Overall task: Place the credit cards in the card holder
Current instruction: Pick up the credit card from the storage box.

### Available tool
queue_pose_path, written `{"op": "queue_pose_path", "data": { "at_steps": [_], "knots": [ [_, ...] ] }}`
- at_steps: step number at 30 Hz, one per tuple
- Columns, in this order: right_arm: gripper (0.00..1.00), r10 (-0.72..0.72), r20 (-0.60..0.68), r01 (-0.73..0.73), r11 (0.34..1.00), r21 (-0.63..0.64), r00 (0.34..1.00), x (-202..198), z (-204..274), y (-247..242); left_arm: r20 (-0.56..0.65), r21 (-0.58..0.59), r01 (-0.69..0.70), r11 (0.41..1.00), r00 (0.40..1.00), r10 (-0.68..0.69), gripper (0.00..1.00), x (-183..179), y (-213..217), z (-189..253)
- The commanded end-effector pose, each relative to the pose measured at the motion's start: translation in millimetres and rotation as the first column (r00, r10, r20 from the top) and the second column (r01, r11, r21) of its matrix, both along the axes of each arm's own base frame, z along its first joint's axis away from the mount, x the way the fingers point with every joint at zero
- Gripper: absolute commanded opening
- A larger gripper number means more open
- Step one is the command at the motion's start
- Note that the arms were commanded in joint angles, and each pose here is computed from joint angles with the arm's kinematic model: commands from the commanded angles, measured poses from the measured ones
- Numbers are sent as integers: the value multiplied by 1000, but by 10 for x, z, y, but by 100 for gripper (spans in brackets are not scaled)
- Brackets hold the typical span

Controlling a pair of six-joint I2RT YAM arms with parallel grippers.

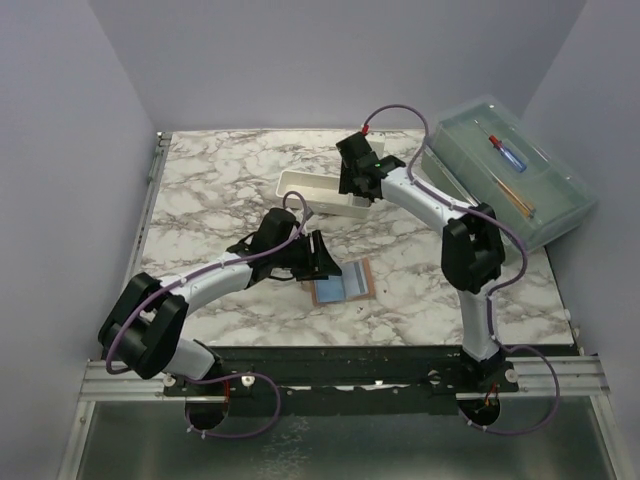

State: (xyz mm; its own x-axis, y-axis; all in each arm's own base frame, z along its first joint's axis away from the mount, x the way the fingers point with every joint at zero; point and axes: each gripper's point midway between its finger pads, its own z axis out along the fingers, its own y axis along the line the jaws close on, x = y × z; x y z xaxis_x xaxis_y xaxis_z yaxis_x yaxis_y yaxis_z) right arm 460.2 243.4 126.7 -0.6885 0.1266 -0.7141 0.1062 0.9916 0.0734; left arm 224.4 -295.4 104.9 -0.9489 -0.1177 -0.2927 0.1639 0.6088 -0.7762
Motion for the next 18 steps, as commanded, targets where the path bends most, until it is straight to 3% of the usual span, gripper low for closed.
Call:
{"op": "queue_pose_path", "data": {
  "at_steps": [1,8,18],
  "knots": [
    [78,-74,-17,67,965,-255,997,125,-52,-345,16,31,36,999,999,-36,55,-76,90,68],
    [78,-42,-66,16,937,-350,997,289,-305,-307,43,24,35,999,998,-36,56,-83,105,143],
    [76,-11,-138,-38,938,-346,990,209,-556,-273,52,32,28,999,998,-30,57,-67,121,133]
  ]
}}
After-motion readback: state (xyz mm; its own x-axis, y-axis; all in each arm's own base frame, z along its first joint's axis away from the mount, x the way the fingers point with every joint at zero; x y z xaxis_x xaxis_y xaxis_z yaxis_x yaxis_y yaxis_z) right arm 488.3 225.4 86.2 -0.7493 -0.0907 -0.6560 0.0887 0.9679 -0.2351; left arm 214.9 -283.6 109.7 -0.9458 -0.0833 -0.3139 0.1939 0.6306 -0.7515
